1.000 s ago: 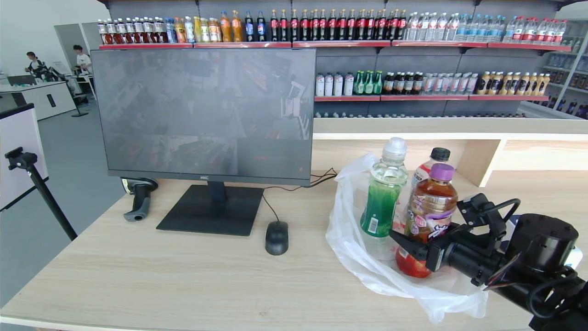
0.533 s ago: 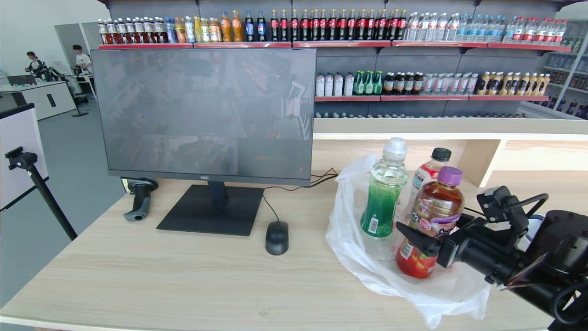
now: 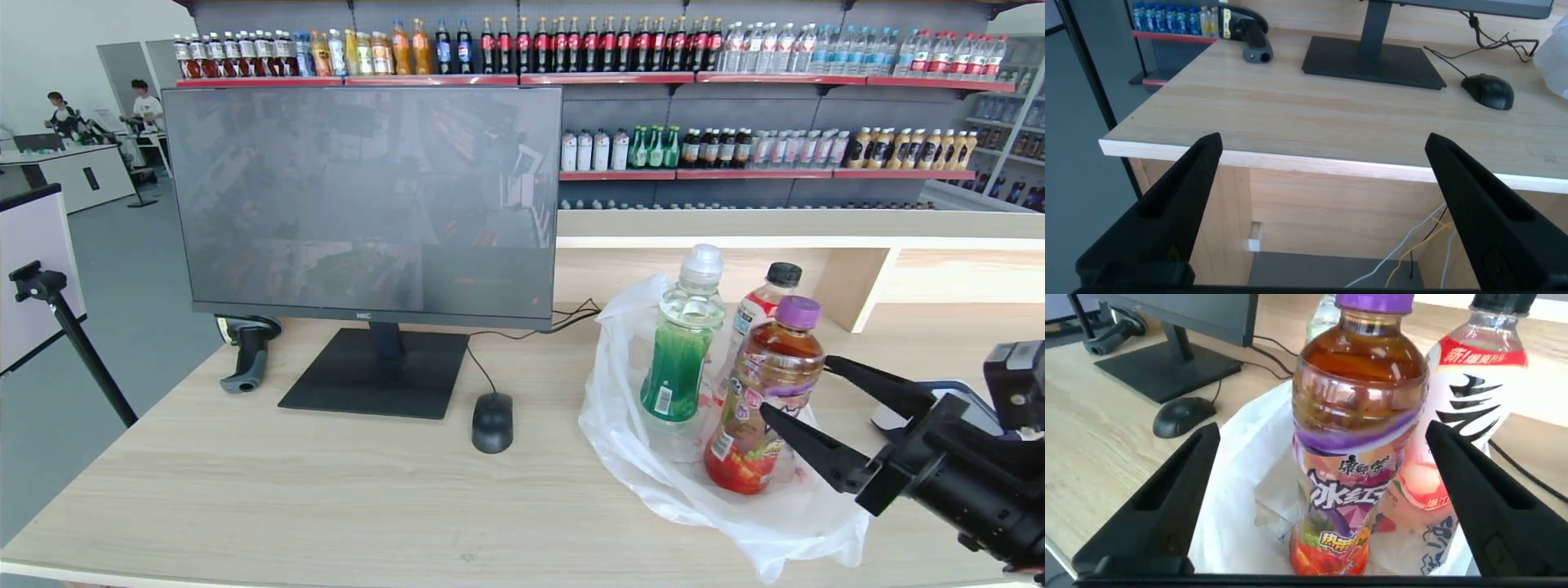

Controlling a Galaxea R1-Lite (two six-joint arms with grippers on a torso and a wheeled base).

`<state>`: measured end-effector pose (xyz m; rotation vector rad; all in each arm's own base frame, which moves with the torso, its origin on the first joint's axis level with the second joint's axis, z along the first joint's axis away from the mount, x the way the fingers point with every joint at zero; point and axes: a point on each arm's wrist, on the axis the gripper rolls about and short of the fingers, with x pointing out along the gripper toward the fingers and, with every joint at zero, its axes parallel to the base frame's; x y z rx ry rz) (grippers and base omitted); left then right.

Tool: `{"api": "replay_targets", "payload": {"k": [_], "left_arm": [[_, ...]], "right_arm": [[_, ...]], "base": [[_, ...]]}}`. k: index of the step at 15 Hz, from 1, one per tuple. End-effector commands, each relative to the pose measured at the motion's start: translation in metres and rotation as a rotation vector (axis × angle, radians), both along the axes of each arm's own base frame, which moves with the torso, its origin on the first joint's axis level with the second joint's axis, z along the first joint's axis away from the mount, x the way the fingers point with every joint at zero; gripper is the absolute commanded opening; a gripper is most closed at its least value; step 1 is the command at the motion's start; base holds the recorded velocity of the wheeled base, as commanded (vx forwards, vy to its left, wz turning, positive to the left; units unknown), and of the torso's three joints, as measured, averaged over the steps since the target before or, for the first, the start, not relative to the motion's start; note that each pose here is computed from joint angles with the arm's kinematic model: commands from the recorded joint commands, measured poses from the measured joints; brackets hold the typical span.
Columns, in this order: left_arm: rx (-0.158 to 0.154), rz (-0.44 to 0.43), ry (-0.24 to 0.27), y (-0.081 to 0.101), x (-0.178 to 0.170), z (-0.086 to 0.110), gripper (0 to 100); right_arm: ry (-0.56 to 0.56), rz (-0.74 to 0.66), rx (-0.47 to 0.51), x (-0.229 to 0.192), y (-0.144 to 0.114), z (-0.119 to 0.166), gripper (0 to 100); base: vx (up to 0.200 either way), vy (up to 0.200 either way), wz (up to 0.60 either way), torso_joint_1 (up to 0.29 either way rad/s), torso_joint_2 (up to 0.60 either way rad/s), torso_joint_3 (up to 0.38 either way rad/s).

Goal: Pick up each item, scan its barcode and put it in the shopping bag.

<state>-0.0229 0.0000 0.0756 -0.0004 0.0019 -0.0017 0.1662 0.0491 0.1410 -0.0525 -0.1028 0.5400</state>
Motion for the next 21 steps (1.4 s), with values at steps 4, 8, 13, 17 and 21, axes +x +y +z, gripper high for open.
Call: {"api": "replay_targets", "payload": {"k": [4, 8, 13, 17, 21], "left_arm": [[-0.009, 0.0, -0.003, 0.0, 0.0, 0.0, 100], [-0.007, 0.0, -0.002, 0.0, 0.0, 0.0, 100], [-0.01, 0.0, -0.002, 0.0, 0.0, 0.0, 100], [-0.012, 0.0, 0.0, 0.0, 0.0, 0.0, 100], [-0.01, 0.0, 0.0, 0.0, 0.0, 0.0, 100]], "right_arm": [[-0.379, 0.002, 0.023, -0.115, -0.028, 0.043, 100], [-0.096, 0.01, -0.084, -0.184, -0.047, -0.041, 100], [0.026, -0.167, -0.094, -0.189, -0.055, -0.062, 100], [0.122, -0.284, 0.008, -0.186, -0.056, -0.065, 100], [0.198, -0.515, -0.045, -0.18, -0.051, -0.063, 100]], "base": [[0.0, 0.0, 0.0, 0.0, 0.0, 0.0], [0.0, 0.0, 0.0, 0.0, 0.0, 0.0], [0.0, 0.0, 0.0, 0.0, 0.0, 0.0], [0.0, 0.0, 0.0, 0.0, 0.0, 0.0], [0.0, 0.0, 0.0, 0.0, 0.0, 0.0]]}}
